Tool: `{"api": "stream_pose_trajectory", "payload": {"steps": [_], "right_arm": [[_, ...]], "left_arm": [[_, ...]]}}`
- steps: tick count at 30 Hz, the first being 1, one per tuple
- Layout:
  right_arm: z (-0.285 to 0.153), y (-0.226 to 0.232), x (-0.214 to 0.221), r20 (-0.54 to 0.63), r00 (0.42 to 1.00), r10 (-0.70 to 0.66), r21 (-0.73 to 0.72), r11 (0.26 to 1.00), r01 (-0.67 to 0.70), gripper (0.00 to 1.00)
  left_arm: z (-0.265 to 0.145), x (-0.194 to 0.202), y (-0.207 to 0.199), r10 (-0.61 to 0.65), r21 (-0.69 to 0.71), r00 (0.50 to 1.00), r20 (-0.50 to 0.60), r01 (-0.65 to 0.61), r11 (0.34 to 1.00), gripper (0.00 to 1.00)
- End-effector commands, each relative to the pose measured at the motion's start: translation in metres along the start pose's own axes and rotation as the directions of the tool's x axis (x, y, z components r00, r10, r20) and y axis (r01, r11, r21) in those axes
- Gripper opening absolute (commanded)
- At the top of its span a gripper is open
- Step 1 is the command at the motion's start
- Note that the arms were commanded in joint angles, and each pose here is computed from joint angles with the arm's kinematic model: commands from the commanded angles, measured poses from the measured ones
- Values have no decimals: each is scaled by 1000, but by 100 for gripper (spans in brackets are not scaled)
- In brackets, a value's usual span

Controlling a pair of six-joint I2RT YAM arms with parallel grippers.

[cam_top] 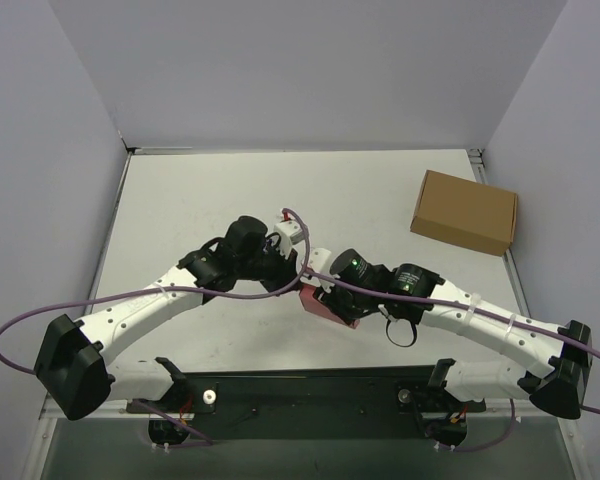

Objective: Fold the paper box

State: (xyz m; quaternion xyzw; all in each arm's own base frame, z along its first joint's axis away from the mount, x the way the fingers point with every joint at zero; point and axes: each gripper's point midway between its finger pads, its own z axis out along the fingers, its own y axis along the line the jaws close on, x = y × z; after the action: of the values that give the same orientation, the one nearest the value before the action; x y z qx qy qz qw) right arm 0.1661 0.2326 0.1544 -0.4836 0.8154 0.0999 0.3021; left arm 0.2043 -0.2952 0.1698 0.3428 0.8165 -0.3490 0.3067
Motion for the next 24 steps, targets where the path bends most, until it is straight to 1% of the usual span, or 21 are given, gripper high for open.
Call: {"api": "stream_pose_trajectory", "payload": {"steps": [1,2,3,4,6,14,22,24], "right_arm": [[-10,-31,-5,16,999,40,171,984,-43,19],[-10,-31,-6,20,999,45,172,984,-48,19],[-11,-31,-6,23,998,50,174,983,-53,19],[-9,-31,-4,18,999,51,175,983,-53,19],[-9,-31,-4,23,998,53,176,983,-57,19],[-7,-29,1,26,998,61,181,981,-65,19],[-4,-26,4,36,998,56,186,981,-62,19],[-2,-26,6,37,998,58,185,981,-64,19]], "left_arm": [[-3,1,-3,-141,-30,990,4,141,990,11],[-1,-1,-4,-150,-23,988,19,151,988,12],[-1,-1,-6,-187,-20,982,30,188,982,11],[1,5,-5,-210,-21,977,25,211,977,11],[2,-1,-9,-243,2,968,54,244,970,11],[7,3,-11,-327,23,940,98,327,945,9],[8,0,-12,-354,45,924,142,352,935,8],[10,5,-8,-359,31,922,145,359,933,8]]}}
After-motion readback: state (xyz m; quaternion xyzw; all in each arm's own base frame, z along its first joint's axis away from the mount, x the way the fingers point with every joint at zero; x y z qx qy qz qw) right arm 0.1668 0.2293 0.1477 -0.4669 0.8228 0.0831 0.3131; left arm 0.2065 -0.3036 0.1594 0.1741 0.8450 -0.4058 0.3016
